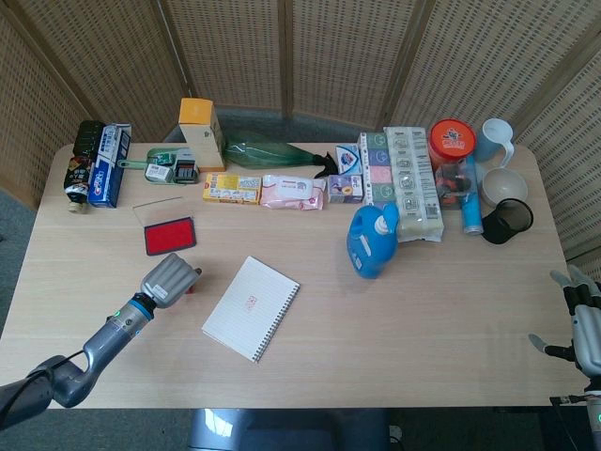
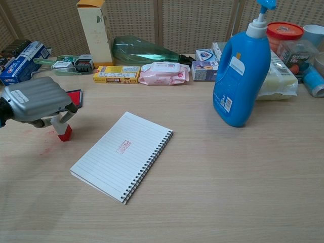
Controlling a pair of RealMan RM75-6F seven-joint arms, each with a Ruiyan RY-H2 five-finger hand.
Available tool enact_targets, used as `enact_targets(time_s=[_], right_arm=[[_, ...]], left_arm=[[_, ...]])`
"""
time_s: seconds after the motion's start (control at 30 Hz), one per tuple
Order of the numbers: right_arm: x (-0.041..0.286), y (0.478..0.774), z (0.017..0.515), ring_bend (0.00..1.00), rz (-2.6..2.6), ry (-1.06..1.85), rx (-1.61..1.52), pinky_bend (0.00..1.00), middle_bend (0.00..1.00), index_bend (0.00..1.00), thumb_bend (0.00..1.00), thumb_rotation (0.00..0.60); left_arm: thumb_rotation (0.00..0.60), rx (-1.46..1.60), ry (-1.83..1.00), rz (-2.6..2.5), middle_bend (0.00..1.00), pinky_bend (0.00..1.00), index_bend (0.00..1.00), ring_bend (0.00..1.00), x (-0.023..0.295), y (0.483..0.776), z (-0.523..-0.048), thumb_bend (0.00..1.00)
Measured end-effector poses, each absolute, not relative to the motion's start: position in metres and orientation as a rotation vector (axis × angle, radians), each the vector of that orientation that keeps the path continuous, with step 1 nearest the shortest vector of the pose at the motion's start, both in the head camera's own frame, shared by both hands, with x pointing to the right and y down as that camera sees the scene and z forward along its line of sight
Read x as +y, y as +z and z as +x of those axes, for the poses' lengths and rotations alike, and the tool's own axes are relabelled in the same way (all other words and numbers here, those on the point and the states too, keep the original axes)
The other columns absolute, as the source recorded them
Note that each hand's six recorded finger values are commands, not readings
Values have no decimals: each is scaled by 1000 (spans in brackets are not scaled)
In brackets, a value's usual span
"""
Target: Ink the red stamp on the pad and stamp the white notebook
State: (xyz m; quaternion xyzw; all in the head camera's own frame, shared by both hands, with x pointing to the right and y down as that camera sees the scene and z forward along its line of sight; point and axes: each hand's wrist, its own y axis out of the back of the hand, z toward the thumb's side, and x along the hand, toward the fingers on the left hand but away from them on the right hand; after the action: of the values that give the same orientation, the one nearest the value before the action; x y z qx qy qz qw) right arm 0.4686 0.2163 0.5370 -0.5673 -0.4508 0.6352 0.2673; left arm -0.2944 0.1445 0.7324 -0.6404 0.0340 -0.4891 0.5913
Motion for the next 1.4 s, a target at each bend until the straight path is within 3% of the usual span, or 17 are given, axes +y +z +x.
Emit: enact_targets(time_s=[0.27, 0.67, 0.97, 1.13, 1.17, 1.23, 1.3, 1.4], right_arm=[[216, 538, 468, 0, -1531, 1718, -1209, 0, 4, 120, 0, 600], [217, 538, 467, 0, -1531, 1718, -1202, 0, 8, 120, 0, 600], [218, 537, 466, 0, -1532, 1711, -1200, 0, 7, 120, 0, 600], [218, 535, 464, 0, -1533, 1699, -1201, 0, 7, 120, 0, 600], [218, 534, 464, 0, -1533, 1695, -1202, 0, 7, 120, 0, 600], [218, 533, 462, 0, -1534, 1687, -1204, 0, 7, 120, 0, 600], [217, 531, 461, 0, -1531, 1671, -1207, 0, 8, 120, 0, 600], [218, 528, 458, 0, -1526, 1653, -1204, 0, 8, 120, 0, 600]], left_arm=[[600, 79, -1150, -1453, 1000, 1000, 631, 1000, 142, 729, -295, 277], [600, 103, -1142, -1427, 1000, 1000, 550, 1000, 138, 719, -292, 277], [600, 147, -1127, -1405, 1000, 1000, 539, 1000, 131, 700, -295, 277], [600, 259, -1098, -1410, 981, 957, 483, 1000, 123, 671, -297, 259], [600, 294, -1090, -1418, 913, 903, 445, 996, 121, 662, -299, 242], [600, 344, -1083, -1438, 697, 795, 352, 836, 121, 648, -302, 206], [592, 390, -1091, -1468, 403, 638, 217, 485, 124, 634, -308, 150], [543, 447, -1127, -1510, 148, 432, 75, 249, 132, 614, -318, 72]])
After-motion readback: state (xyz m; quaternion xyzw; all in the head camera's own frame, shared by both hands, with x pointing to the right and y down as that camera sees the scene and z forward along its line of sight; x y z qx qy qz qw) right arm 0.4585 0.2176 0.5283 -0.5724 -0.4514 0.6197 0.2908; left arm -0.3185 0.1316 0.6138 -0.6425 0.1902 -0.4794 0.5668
